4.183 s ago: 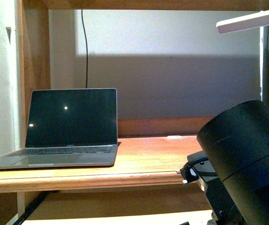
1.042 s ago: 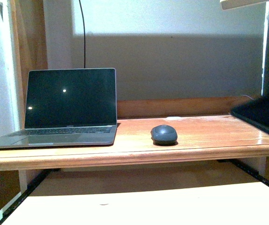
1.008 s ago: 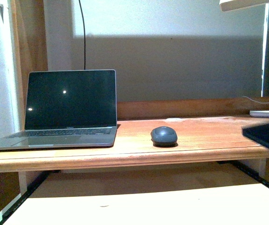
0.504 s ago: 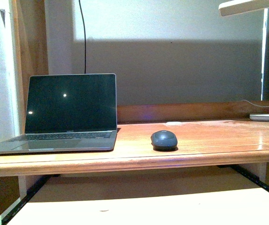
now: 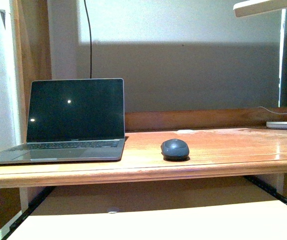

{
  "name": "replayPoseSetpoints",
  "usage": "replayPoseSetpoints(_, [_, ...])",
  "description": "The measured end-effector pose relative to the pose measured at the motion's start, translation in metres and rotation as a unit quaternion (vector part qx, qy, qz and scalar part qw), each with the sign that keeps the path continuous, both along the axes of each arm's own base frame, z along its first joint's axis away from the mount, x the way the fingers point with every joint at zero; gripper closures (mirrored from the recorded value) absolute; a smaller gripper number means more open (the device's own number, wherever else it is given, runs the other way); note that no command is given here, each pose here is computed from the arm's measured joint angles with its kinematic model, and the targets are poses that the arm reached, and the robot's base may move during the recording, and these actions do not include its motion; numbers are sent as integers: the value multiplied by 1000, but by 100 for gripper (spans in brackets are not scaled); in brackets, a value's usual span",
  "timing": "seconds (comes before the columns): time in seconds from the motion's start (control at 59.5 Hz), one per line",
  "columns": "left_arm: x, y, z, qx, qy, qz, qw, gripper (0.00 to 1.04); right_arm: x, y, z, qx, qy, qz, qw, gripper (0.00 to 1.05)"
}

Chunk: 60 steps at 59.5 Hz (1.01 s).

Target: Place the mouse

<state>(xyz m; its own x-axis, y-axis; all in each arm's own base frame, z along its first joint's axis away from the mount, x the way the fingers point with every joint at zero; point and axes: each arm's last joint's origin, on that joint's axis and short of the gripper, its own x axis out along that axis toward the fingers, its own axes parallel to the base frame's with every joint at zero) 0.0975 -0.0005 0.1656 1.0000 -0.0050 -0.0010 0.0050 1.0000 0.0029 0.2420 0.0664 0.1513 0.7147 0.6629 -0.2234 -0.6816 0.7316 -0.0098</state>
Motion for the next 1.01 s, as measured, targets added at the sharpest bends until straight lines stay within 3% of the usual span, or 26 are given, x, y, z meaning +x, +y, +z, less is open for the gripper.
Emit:
replayPoseSetpoints(0.622, [0, 0, 0, 0, 0, 0, 1000, 8, 98, 110, 3, 3, -14, -150, 989, 7])
replayPoseSetpoints(0.79, [0, 0, 0, 0, 0, 0, 1000, 8, 106, 125, 1, 12, -10, -215, 977, 7])
replayPoseSetpoints(1.008, [0, 0, 0, 0, 0, 0, 1000, 8, 102, 120, 5, 42, 2, -207, 977, 7])
